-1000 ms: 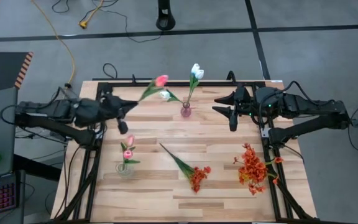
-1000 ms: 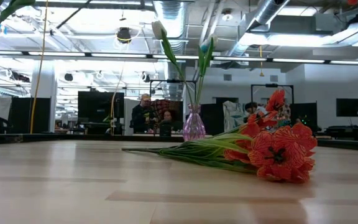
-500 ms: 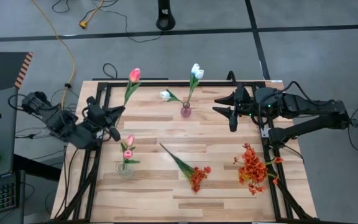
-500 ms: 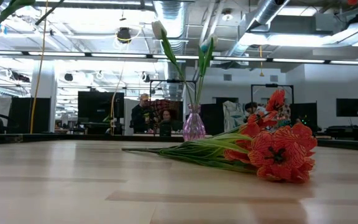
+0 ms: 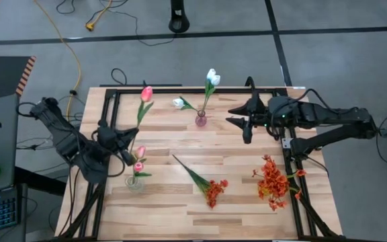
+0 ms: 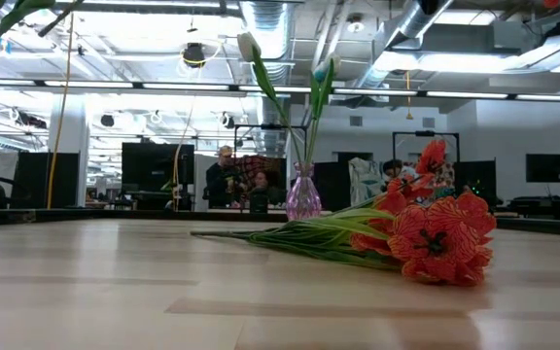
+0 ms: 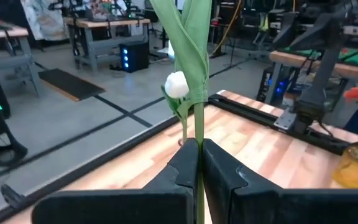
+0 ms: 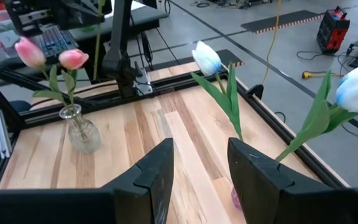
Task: Sort flowers into vase by color
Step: Put the pink flower into the transparent vase
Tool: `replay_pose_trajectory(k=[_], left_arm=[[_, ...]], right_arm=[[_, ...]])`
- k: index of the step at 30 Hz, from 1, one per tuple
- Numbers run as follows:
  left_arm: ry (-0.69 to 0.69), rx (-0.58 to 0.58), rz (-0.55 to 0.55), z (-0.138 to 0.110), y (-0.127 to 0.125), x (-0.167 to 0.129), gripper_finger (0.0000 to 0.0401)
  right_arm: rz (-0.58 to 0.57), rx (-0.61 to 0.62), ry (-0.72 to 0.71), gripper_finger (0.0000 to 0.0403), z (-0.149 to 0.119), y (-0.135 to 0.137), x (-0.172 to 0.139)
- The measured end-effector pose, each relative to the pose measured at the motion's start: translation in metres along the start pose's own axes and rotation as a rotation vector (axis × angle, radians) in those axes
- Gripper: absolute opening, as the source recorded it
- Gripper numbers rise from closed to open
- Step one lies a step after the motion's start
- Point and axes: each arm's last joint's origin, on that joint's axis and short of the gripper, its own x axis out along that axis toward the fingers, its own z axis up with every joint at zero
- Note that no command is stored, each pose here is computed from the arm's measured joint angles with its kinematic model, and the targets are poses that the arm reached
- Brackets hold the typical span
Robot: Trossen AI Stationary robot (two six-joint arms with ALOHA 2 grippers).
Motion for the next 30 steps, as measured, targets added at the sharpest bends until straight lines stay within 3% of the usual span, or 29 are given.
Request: replay_pose_trajectory(k=[9, 17, 30], left_arm=[[0.026, -0.12, -0.07, -0.014, -0.004, -0.015, 0.0], [0.042, -0.124, -0.11, -0.031, -0.02, -0.024, 0.0], [0.09, -0.121, -0.132, -0.051, -0.026, -0.036, 0.0]], right_arm=[[-0.003, -0.005, 0.016, 0.0177, -0.002, 0.001, 0.004], [-0.003, -0.004, 0.015, 0.0177, -0.002, 0.001, 0.004], [-0.003, 0.006, 0.015, 0.0177, -0.002, 0.001, 0.004]])
